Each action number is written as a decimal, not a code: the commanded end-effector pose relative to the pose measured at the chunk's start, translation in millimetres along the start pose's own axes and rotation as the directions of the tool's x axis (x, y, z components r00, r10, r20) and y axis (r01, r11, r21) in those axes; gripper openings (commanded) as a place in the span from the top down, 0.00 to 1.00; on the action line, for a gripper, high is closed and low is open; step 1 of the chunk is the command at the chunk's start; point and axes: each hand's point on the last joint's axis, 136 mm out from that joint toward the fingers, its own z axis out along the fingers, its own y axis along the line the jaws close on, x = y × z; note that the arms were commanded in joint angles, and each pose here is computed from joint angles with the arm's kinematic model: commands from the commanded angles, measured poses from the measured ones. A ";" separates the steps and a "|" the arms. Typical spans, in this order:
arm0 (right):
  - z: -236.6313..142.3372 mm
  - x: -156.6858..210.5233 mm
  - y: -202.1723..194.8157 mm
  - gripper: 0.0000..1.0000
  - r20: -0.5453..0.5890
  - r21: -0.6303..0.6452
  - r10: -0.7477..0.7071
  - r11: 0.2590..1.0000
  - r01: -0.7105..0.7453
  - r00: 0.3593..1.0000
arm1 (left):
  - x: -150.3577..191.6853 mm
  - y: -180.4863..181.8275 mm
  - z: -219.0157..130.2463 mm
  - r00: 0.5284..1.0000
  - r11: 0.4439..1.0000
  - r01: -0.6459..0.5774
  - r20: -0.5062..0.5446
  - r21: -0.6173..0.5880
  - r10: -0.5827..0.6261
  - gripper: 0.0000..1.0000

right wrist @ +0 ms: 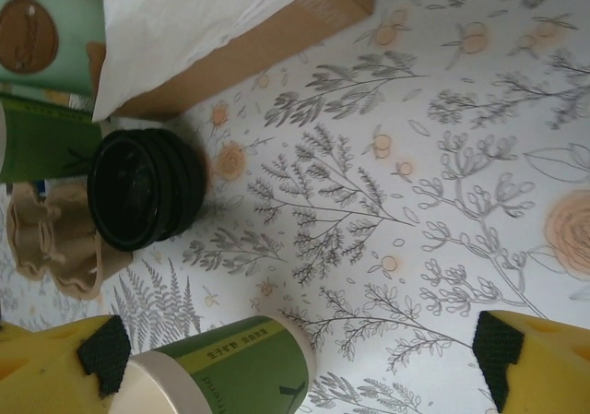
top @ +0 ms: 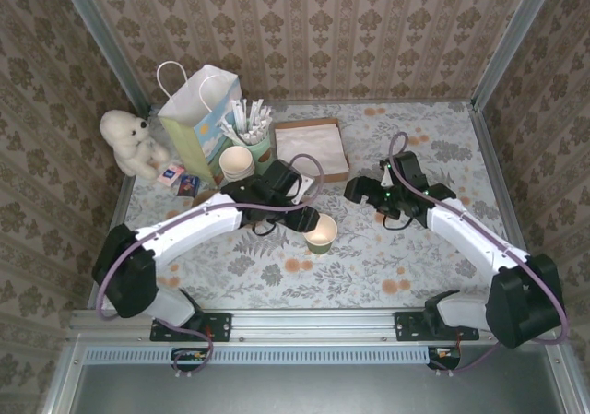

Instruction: Pack the takeout coffee

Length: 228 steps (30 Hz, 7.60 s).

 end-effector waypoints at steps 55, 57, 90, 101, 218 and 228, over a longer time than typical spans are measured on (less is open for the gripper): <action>156.9 -13.2 122.4 0.83 -0.126 0.069 -0.700 0.701 0.710 0.703 | 25.0 130.6 -59.1 0.674 0.689 0.720 0.322 -0.084 -0.665 0.00; 150.1 -15.9 124.8 0.83 -0.099 0.094 -0.704 0.697 0.711 0.703 | 20.7 127.6 -57.9 0.681 0.702 0.709 0.318 -0.061 -0.660 0.00; 111.6 -0.4 138.8 0.84 0.031 0.136 -0.606 0.791 0.597 0.795 | -21.0 123.2 -10.4 0.723 0.749 0.661 0.227 0.046 -0.652 0.63; 87.0 0.4 158.0 0.56 0.064 0.035 -0.559 0.829 0.558 0.827 | -24.9 122.0 -24.2 0.801 0.824 0.566 0.249 -0.020 -0.544 0.97; -155.3 70.1 299.1 0.94 -0.100 0.807 -0.201 -0.589 0.039 -0.974 | -34.0 -25.3 -218.2 0.978 0.867 -0.116 0.208 0.484 0.015 0.48; -158.8 71.7 299.4 0.94 -0.101 0.808 -0.184 -0.589 0.028 -0.978 | -31.8 -34.1 -217.1 0.980 0.826 -0.141 0.197 0.545 0.037 0.52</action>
